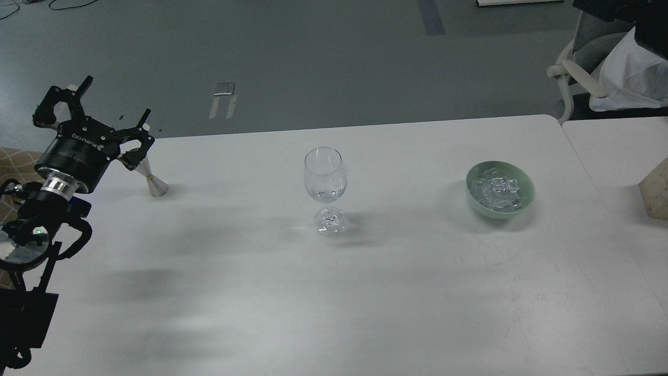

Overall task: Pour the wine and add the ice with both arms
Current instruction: 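Reach the right gripper into the green bowl of ice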

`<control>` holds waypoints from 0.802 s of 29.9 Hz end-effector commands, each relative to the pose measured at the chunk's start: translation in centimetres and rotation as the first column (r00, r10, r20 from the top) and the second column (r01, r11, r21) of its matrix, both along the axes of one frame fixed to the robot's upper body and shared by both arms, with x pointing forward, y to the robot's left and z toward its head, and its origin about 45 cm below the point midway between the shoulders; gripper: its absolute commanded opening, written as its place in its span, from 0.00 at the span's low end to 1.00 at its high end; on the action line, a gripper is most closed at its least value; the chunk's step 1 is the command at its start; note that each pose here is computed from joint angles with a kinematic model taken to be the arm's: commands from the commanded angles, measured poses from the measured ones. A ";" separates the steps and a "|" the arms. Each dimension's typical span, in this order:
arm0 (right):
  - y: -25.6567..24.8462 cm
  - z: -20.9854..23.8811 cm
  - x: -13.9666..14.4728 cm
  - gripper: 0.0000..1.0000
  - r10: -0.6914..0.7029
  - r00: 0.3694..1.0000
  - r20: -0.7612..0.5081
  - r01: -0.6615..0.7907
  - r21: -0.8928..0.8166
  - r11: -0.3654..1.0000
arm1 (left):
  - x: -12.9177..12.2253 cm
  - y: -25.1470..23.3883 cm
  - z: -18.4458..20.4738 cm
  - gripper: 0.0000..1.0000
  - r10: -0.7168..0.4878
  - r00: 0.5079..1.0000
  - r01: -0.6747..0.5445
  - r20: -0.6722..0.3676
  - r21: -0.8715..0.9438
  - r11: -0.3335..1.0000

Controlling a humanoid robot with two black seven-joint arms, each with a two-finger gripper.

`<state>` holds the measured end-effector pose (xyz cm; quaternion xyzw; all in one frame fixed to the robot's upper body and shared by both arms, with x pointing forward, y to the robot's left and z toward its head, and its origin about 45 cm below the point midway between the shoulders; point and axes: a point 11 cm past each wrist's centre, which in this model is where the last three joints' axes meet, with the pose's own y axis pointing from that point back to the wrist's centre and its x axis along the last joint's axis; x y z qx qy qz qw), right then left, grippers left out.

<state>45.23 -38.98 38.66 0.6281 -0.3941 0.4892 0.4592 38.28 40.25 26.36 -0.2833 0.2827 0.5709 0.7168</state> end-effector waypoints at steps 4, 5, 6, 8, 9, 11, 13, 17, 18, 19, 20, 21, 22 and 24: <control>2.0 -4.7 -1.4 1.00 0.069 0.969 -0.236 -0.106 -0.147 0.983 | 0.0 0.2 0.1 0.97 0.011 1.000 -0.011 -0.003 0.000 1.000; 2.1 -5.3 -1.6 1.00 0.074 0.965 -0.251 -0.115 -0.152 0.982 | 0.0 0.3 0.1 0.97 0.013 1.000 -0.013 -0.002 -0.001 1.000; 2.2 -6.1 -1.9 1.00 0.076 0.959 -0.273 -0.123 -0.160 0.980 | 0.0 0.3 0.2 0.97 0.014 1.000 -0.014 0.001 -0.001 1.000; 2.2 -7.3 -2.3 1.00 0.078 0.949 -0.304 -0.134 -0.170 0.976 | 0.0 0.3 0.4 0.97 0.014 1.000 -0.014 0.005 -0.002 1.000; 2.3 -8.1 -2.6 1.00 0.080 0.943 -0.323 -0.143 -0.176 0.974 | 0.0 0.1 0.5 0.97 0.009 1.000 -0.009 0.011 -0.004 1.000; 2.4 -8.7 -2.9 0.99 0.080 0.937 -0.339 -0.149 -0.183 0.972 | 0.0 -0.1 0.6 0.97 0.008 1.000 -0.008 0.010 -0.004 1.000; 2.3 -10.8 -3.7 0.97 0.079 0.919 -0.386 -0.161 -0.186 0.969 | 0.0 -0.3 0.8 0.97 0.005 1.000 -0.005 0.013 -0.005 1.000; 2.1 -13.8 -5.1 0.83 0.073 0.890 -0.450 -0.168 -0.177 0.970 | 0.0 -0.2 0.7 0.98 0.012 1.000 -0.012 0.004 -0.004 1.000; 1.9 -15.2 -5.8 0.77 0.070 0.877 -0.476 -0.169 -0.169 0.971 | 0.0 -0.1 0.6 0.98 0.020 1.000 -0.020 -0.005 -0.005 1.000; 1.9 -16.2 -6.4 0.75 0.070 0.865 -0.496 -0.171 -0.161 0.972 | 0.0 -0.1 0.5 0.98 0.027 1.000 -0.027 -0.013 -0.006 1.000; 2.0 -16.6 -6.6 0.75 0.071 0.861 -0.503 -0.173 -0.158 0.972 | 0.0 0.0 0.5 0.98 0.029 0.999 -0.029 -0.015 -0.006 1.000; 2.3 -17.1 -6.7 0.74 0.078 0.857 -0.510 -0.176 -0.148 0.973 | 0.0 0.0 0.5 0.98 0.030 0.999 -0.030 -0.016 -0.006 1.000; 2.6 -17.4 -6.8 0.74 0.083 0.854 -0.513 -0.180 -0.143 0.973 | 0.0 0.0 0.5 0.98 0.030 0.999 -0.030 -0.016 -0.006 1.000; 3.3 -18.2 -7.0 0.74 0.096 0.848 -0.521 -0.189 -0.127 0.974 | 0.0 -0.1 0.4 0.98 0.030 0.999 -0.030 -0.018 -0.007 1.000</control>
